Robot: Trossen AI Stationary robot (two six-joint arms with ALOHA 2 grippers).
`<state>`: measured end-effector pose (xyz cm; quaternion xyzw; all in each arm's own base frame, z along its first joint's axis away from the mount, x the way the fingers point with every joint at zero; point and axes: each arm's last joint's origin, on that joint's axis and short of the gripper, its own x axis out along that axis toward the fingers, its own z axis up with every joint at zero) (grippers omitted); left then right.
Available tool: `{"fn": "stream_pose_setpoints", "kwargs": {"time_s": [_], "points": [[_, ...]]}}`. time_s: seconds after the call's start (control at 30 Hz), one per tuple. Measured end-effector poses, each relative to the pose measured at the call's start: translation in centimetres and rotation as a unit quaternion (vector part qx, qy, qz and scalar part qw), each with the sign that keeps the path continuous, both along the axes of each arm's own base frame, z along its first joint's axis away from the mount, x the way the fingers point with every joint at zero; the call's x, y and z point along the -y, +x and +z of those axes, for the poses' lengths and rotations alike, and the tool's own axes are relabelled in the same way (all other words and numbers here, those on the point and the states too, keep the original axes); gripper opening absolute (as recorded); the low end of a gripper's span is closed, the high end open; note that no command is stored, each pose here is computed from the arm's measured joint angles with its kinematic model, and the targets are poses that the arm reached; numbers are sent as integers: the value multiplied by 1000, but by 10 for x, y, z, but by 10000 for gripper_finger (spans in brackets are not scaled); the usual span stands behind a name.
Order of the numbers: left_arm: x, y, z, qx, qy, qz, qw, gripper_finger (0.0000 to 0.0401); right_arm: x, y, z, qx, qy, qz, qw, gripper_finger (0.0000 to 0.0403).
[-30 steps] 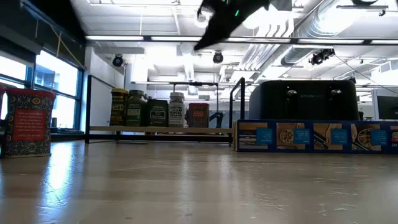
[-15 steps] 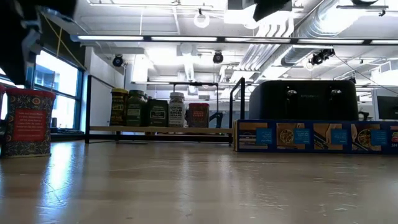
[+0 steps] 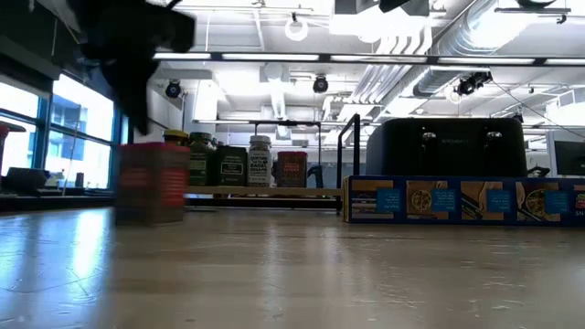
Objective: Shelf spices
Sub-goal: Put the right red seasoning container on the shelf aligned with the other red seasoning container
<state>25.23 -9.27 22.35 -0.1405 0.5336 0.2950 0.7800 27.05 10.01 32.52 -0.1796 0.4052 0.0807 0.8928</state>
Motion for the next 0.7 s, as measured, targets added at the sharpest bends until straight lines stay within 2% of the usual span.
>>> {"fn": "stream_pose_setpoints", "kwargs": {"time_s": [0.13, 0.23, 0.33, 0.47, 0.53, 0.6, 0.7], "points": [[-5, 4, 21, 77, 13, 1, 997, 0, 0, 4, 1, 16, 10, -7, 1000, 256], [-3, -4, 35, 115, 19, -2, 993, 0, 0, 12, -3, 64, 35, -16, 997, 256], [2, -17, 47, 138, 6, 1, 990, 0, 0, 23, -21, 121, 58, -5, 991, 256], [16, -35, 58, 175, -2, 2, 985, 0, 2, 39, -55, 211, 68, 50, 974, 256], [23, -43, 61, 190, 0, 6, 982, 0, 5, 52, -64, 272, 89, 41, 957, 256], [29, -49, 61, 197, 3, 11, 980, 0, 11, 70, -70, 301, 127, 5, 945, 256], [35, -58, 60, 199, 10, 19, 980, 0, 17, 104, -83, 279, 117, -14, 953, 258]]}}
